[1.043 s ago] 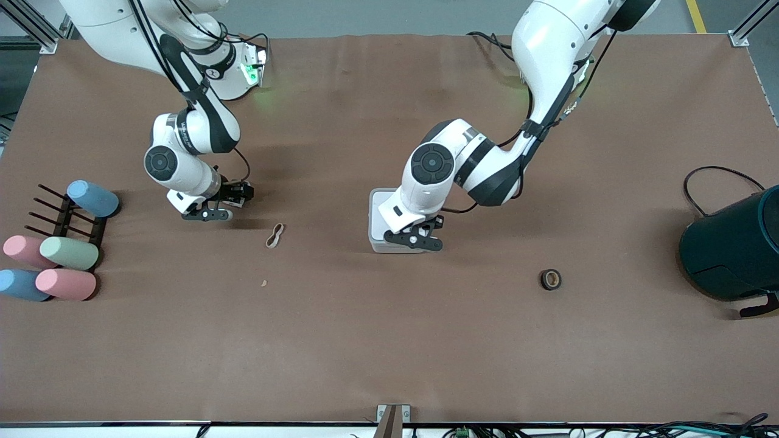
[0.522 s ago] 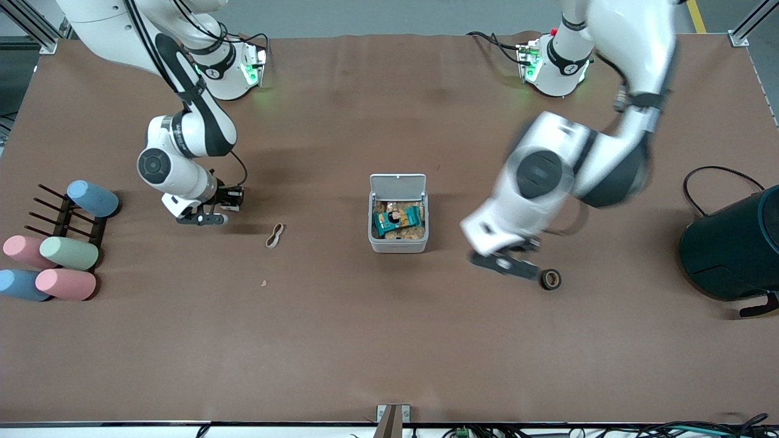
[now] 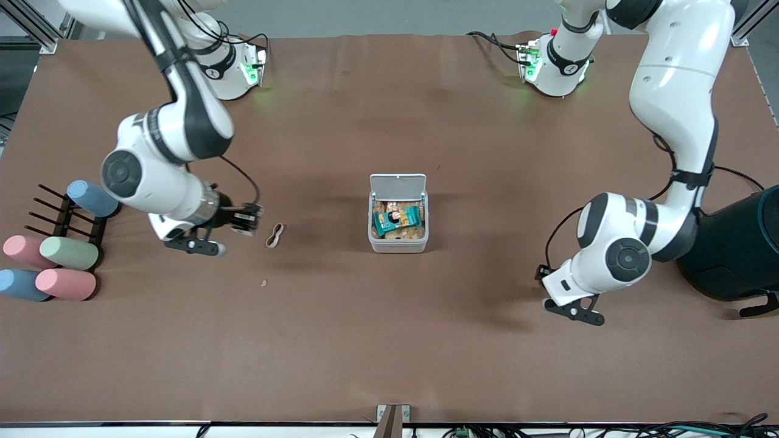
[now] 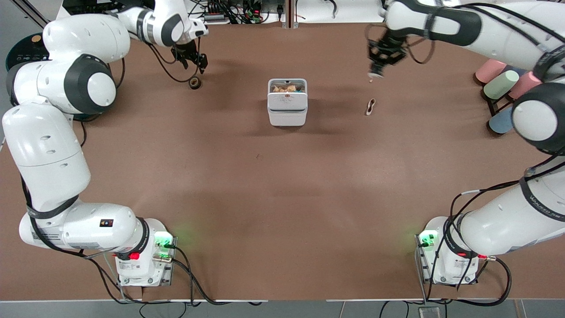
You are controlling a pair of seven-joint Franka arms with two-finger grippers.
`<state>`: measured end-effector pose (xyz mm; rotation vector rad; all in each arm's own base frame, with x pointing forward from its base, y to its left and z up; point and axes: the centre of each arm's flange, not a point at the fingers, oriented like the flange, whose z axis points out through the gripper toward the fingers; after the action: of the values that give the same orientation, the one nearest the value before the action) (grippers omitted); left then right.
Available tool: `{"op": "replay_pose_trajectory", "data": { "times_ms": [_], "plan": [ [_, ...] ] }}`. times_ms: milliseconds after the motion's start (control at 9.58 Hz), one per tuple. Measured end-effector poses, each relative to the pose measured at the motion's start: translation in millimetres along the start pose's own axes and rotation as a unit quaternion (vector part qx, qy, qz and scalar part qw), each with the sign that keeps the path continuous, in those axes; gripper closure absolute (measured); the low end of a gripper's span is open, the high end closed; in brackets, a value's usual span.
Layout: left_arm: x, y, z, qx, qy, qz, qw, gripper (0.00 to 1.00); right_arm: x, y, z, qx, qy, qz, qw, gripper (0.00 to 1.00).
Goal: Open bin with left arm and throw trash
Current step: 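Grasp the tape with the left gripper while the right gripper drops the packet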
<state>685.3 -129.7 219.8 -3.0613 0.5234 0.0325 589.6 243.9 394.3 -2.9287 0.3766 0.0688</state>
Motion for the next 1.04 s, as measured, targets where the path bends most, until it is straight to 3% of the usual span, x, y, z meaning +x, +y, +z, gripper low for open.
{"op": "replay_pose_trajectory", "data": {
  "times_ms": [104,313,626,939,1043],
  "plan": [
    [-9,-6,16,-0.003,0.01,0.002,1.0,0.01,-19,-62,10,0.019,0.02,0.008,1.0,0.68],
    [-21,-14,36,-0.008,0.025,0.004,1.0,0.0,-60,-150,79,0.023,0.015,-0.013,1.0,0.7],
    [-31,-3,50,-0.014,0.026,0.008,1.0,0.04,-85,-193,125,0.016,0.006,-0.04,0.999,0.7],
    [-29,2,43,-0.015,0.032,0.012,0.999,0.49,-90,-193,136,0.0,-0.006,-0.045,0.999,0.69],
    [-29,3,43,-0.015,0.032,0.013,0.999,0.51,-93,-193,141,-0.003,-0.009,-0.047,0.999,0.57]
  ]
}}
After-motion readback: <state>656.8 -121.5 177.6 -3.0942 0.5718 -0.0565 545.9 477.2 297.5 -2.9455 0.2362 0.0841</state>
